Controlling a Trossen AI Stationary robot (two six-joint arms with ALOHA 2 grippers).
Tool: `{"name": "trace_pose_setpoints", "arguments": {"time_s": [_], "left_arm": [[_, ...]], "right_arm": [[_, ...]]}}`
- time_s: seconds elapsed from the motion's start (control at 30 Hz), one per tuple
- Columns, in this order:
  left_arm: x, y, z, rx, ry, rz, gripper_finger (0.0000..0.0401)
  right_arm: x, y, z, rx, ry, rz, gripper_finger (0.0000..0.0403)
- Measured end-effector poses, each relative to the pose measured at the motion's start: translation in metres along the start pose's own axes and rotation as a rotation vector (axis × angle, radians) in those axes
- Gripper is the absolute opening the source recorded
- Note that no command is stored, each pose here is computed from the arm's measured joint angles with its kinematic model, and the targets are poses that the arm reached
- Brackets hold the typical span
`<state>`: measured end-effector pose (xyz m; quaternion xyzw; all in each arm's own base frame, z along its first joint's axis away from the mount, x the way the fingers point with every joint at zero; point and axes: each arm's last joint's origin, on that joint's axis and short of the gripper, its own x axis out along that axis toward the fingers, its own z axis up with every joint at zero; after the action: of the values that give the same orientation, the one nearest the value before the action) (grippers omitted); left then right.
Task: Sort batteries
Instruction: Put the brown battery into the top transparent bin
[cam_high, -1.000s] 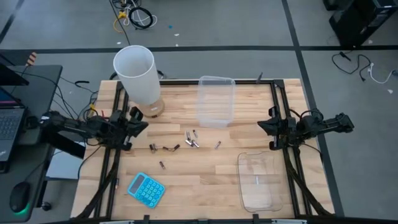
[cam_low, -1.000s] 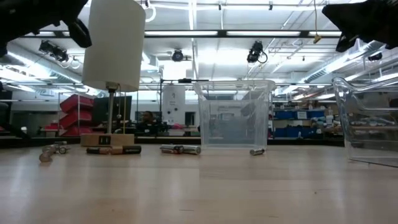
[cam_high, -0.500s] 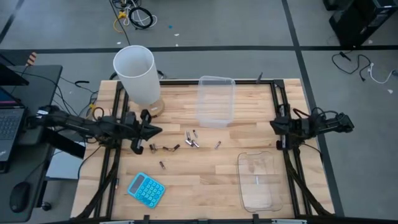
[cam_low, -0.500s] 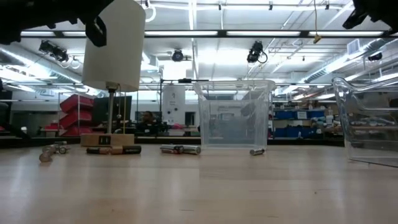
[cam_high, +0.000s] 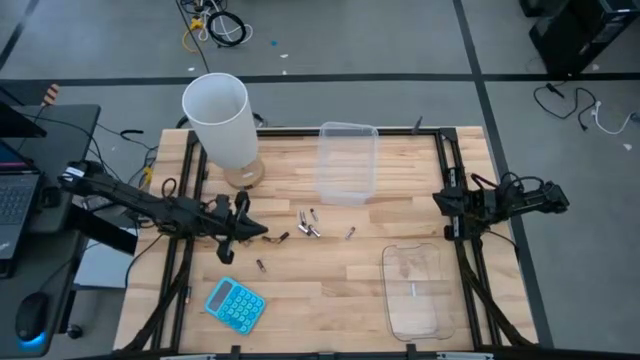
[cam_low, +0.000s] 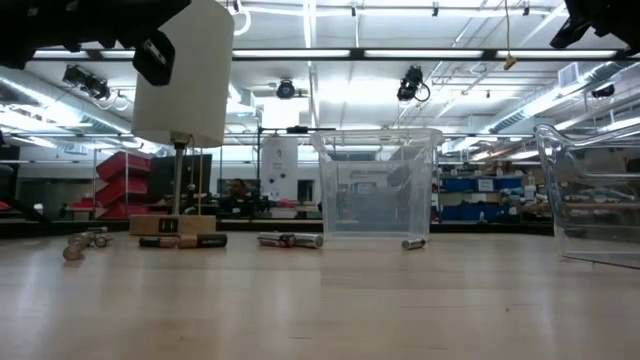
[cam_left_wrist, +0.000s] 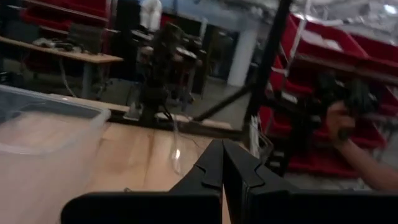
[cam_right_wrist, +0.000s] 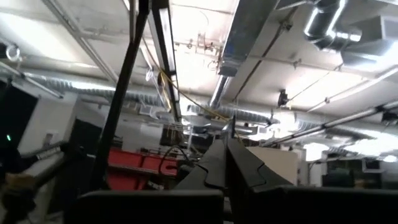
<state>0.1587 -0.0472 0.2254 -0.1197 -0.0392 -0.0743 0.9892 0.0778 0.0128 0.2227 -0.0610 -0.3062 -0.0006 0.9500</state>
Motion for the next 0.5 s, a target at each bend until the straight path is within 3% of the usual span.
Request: {"name": "trace_pose_setpoints", "arguments": {"time_s": [0.13, 0.5], "left_arm": [[0.004, -0.002, -0.007, 0.01, 0.043, -0.009, 0.0002], [0.009, -0.002, -0.014, 0.042, 0.075, 0.003, 0.0002]], "right_arm": [[0.0, 0.0, -0.001, 0.059, 0.013, 0.003, 0.0003], [0.007, -0.002, 0.011, 0.055, 0.0, -0.008, 0.0003]]}}
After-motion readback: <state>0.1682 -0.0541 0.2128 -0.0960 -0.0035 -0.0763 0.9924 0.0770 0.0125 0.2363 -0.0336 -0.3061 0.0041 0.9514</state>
